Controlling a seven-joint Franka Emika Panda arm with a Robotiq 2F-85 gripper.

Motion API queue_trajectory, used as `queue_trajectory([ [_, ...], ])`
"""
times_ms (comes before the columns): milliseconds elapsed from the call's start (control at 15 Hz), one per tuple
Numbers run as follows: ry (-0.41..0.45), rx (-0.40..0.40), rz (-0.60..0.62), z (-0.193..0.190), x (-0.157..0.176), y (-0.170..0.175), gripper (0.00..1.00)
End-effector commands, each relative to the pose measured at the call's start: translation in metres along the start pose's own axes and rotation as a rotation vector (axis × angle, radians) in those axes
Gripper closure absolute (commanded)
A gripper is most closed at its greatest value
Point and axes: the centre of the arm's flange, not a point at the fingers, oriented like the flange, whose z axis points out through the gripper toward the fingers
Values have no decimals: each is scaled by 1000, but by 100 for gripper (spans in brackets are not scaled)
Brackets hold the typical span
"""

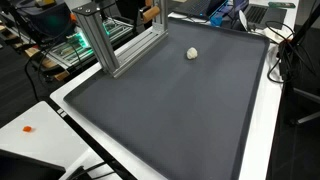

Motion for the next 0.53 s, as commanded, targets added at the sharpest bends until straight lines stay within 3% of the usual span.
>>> queue_trajectory([
  [0, 0, 0, 0, 0, 0, 0, 0],
  [333, -5, -21, -21, -15, 2, 5, 0],
  [467, -6, -66, -29, -21, 3, 9, 0],
])
